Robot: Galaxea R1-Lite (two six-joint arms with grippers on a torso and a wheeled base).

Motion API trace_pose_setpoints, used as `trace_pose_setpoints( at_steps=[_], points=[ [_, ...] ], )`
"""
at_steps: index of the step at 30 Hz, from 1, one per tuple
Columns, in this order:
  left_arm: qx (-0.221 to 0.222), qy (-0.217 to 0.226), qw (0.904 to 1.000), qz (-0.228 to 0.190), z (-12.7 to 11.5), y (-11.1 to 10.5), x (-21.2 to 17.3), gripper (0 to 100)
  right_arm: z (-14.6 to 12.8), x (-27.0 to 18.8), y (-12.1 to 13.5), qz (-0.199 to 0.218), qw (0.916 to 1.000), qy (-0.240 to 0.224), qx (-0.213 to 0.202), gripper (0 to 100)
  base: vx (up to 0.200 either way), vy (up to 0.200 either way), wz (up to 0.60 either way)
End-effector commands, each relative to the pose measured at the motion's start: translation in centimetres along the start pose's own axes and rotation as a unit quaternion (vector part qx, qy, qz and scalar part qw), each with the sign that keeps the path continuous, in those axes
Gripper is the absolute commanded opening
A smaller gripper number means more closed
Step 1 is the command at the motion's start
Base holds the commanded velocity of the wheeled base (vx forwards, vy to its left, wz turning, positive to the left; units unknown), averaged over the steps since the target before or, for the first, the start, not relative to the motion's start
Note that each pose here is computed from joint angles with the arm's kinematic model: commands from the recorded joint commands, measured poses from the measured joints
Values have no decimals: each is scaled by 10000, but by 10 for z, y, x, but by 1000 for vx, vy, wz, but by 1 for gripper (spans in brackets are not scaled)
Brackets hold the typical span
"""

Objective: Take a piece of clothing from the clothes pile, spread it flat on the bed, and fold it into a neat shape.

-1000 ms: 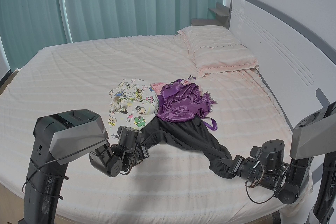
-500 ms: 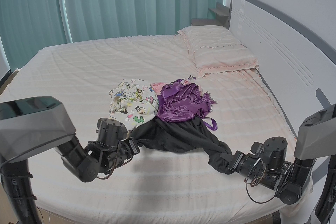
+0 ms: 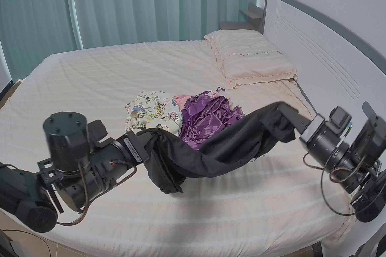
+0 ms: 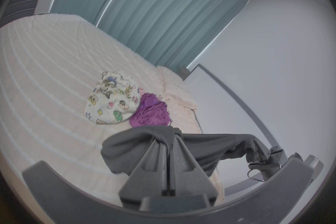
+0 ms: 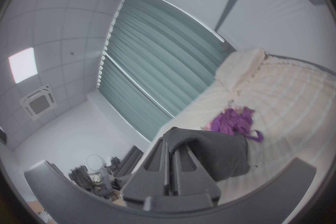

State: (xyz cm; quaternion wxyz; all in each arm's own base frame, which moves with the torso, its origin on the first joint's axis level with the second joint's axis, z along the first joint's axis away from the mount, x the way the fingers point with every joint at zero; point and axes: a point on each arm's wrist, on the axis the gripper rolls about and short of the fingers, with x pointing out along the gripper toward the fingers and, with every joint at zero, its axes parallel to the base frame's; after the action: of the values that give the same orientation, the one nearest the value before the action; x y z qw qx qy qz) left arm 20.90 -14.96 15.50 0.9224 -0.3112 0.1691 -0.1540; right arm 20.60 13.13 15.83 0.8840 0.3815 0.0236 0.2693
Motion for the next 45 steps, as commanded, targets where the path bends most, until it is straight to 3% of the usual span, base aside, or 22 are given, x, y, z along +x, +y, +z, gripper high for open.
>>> trace_pose_setpoints(
  at_steps=[1, 9, 18, 24, 36, 45],
  points=[
    [-52, -492, 9986, -210, 16, -5, -35, 0, 34, -18, 33, 816, 9954, -499, -20, 0, 0, 0, 0],
    [-400, -309, 9986, -132, 0, 9, -32, 0, 6, -23, 14, 492, 9986, 198, 7, 0, 0, 0, 0],
    [-429, -228, 9987, -119, -12, 21, -36, 0, -5, -36, 8, 332, 9981, 508, 115, 0, 0, 0, 0],
    [-463, -297, 9984, -134, -9, 22, -42, 0, -5, -35, 7, 293, 9983, 493, 127, 0, 0, 0, 0],
    [-518, -301, 9981, -141, -9, 22, -43, 0, -3, -36, 8, 293, 9986, 428, 111, 0, -200, 0, 0],
    [-482, -318, 9982, -134, -9, 22, -44, 0, 0, -36, 7, 265, 9990, 358, 95, 0, 0, 0, 0]
  ],
)
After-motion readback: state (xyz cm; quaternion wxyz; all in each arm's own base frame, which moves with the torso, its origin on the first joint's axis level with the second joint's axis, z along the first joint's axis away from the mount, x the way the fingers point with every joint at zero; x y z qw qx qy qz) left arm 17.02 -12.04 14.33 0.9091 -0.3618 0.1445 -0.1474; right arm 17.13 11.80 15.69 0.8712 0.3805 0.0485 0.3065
